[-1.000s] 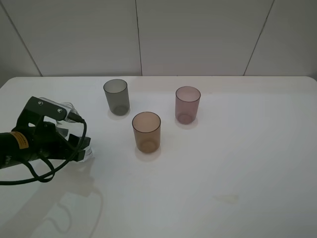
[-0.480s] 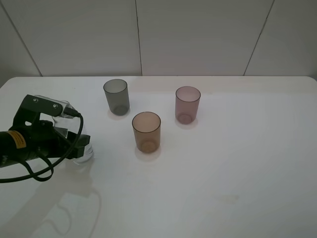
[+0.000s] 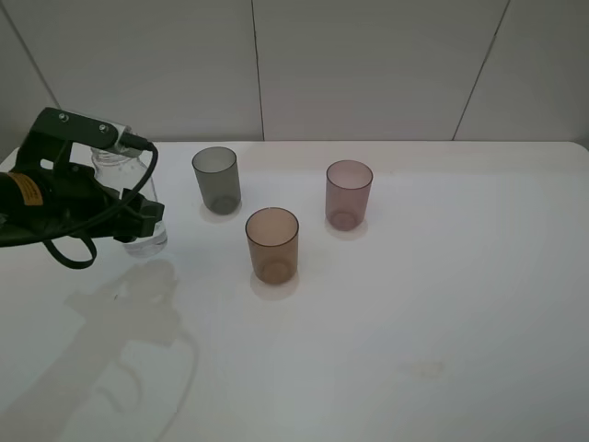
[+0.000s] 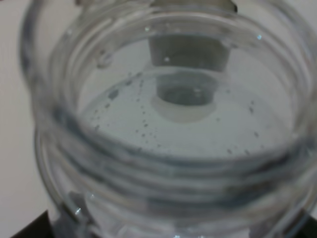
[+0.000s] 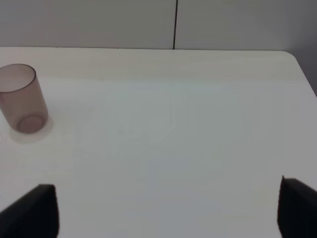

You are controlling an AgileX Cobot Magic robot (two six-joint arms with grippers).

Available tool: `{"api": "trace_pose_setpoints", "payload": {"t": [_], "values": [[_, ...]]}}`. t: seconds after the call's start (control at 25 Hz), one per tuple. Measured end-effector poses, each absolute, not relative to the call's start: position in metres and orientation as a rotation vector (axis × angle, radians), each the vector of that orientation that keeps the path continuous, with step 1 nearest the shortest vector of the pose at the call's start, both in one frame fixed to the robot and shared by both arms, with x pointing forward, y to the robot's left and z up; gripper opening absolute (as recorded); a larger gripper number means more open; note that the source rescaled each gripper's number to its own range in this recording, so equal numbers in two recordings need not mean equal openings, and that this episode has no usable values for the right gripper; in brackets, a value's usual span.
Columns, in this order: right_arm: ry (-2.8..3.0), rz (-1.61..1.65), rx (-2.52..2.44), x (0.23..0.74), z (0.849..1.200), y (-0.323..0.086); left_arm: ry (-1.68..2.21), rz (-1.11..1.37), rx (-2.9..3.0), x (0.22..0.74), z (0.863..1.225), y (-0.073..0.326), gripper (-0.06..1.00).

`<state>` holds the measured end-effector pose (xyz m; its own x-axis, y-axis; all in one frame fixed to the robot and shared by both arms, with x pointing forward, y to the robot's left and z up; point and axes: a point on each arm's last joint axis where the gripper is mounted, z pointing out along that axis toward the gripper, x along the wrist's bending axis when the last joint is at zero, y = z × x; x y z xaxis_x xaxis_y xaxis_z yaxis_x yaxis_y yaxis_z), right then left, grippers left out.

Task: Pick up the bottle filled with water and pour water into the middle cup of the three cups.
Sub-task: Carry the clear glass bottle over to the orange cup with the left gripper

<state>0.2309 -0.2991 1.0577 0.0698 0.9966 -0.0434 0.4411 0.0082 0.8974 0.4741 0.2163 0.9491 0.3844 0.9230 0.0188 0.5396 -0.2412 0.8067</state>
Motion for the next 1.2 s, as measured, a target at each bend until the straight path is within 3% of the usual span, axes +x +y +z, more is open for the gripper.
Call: {"api": "trace_pose_setpoints", "payload": {"t": [0.44,1.2], "values": [[1.485,0.879,1.55,0.231,1.058,-0.299,1.023,0.71,2.282,0.488,0.98,0.186,0.0],[1.485,0.879,1.55,0.231,1.058,-0.299,0.64,0.794,2.638,0.477,0.976,0.151,0.0]]}}
